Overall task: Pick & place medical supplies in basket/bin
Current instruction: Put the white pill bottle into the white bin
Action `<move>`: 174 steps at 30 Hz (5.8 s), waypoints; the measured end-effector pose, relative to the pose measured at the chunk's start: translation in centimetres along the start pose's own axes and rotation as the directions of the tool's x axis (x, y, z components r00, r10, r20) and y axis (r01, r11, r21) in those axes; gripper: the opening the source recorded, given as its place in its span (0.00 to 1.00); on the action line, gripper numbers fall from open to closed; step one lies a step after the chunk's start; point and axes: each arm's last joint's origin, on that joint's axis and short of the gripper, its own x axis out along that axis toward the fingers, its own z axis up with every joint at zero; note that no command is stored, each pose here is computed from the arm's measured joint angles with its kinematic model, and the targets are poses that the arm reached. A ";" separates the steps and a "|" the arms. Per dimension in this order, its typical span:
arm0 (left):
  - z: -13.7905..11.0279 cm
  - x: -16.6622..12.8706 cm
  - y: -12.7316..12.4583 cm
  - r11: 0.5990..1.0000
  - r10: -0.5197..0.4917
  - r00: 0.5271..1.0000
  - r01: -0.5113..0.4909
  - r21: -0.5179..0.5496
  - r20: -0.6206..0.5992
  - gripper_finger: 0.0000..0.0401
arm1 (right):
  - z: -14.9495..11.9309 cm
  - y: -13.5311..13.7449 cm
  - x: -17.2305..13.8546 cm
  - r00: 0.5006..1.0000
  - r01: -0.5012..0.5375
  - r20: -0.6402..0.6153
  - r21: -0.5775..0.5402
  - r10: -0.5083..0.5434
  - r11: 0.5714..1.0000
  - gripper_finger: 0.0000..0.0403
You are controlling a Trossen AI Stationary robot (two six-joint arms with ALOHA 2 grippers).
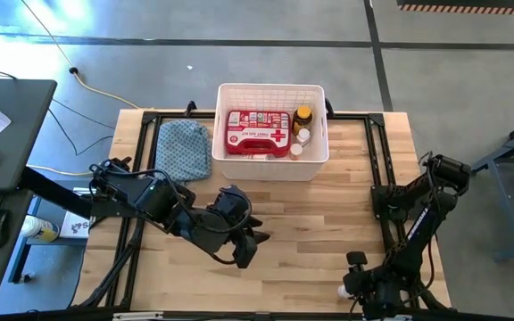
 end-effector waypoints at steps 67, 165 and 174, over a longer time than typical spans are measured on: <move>19.1 -5.9 20.5 0.877 0.231 0.967 -0.256 0.407 0.111 0.58 | 22.3 -34.9 -20.6 0.708 0.373 0.263 0.648 -0.655 0.664 0.41; 21.3 -8.2 27.1 0.878 0.236 0.971 -0.227 0.422 0.031 0.58 | 21.6 -42.8 -8.1 0.915 0.374 -0.180 0.716 -0.361 0.590 0.43; 21.3 -8.2 27.1 0.877 0.236 0.971 -0.227 0.423 0.031 0.58 | 21.4 -43.3 -6.9 0.914 0.381 -0.205 0.730 -0.349 0.568 0.44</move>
